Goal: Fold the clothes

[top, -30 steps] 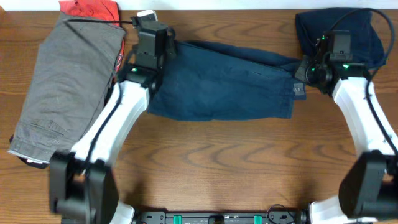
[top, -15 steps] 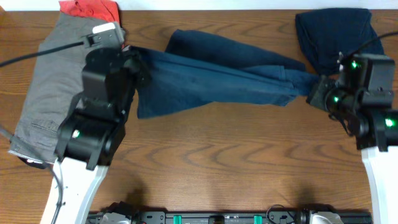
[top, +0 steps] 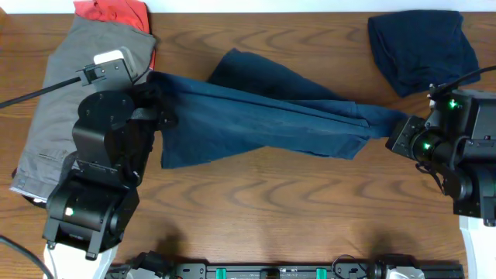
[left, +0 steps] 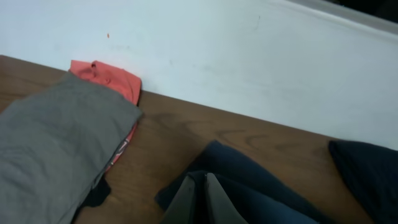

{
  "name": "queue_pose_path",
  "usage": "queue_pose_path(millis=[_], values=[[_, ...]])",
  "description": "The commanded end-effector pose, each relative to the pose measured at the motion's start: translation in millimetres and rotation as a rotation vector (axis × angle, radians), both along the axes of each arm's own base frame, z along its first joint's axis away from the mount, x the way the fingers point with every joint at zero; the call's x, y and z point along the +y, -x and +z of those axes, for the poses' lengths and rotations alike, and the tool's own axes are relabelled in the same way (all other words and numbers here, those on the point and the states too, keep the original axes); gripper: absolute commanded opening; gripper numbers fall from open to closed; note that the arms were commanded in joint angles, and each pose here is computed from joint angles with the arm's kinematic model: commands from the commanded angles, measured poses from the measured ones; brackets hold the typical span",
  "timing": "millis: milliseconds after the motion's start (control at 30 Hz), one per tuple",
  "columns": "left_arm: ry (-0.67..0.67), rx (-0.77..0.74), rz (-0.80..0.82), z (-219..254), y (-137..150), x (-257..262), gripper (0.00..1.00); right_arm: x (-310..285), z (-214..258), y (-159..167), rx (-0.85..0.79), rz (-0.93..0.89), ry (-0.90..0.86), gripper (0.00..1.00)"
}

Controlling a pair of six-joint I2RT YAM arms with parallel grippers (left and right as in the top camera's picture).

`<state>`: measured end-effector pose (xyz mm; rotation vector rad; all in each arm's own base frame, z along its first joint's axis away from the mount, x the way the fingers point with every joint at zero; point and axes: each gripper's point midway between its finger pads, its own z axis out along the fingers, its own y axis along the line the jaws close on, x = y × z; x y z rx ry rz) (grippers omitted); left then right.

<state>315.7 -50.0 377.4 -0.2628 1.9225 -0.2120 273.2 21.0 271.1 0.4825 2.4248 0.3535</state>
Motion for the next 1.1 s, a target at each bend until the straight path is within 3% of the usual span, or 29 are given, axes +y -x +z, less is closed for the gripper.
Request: queue_pose_path(millis=[0, 200, 467, 700, 900, 933, 1067], values=[[-0.043, 0.021, 0.089, -6.5, -12.9, 14.2, 0.06, -18.1, -9.3, -7.1, 0.04, -0.066, 0.075, 0.01], [-0.078, 0.124, 0.088, -52.0, -63.1, 0.0, 0.06, -25.5, -50.2, -23.9, 0.199, -0.122, 0.086, 0.01], [-0.096, 0.135, 0.081, -106.3, -140.1, -22.4, 0.06, -37.6, -105.2, -53.3, 0.35, -0.181, 0.106, 0.01], [-0.095, 0.133, 0.081, -154.2, -185.8, -35.6, 0.06, -47.5, -151.8, -85.5, 0.404, -0.203, 0.107, 0.01], [-0.102, 0.156, 0.08, -195.3, -207.7, -42.0, 0.06, -48.6, -185.0, -103.6, 0.433, -0.201, 0.108, 0.01], [-0.103, 0.158, 0.08, -199.4, -209.6, -42.5, 0.08, -48.6, -190.5, -107.2, 0.435, -0.201, 0.108, 0.01], [-0.108, 0.173, 0.08, -213.8, -213.9, -43.7, 0.7, -49.3, -206.1, -118.7, 0.43, -0.201, 0.108, 0.06]])
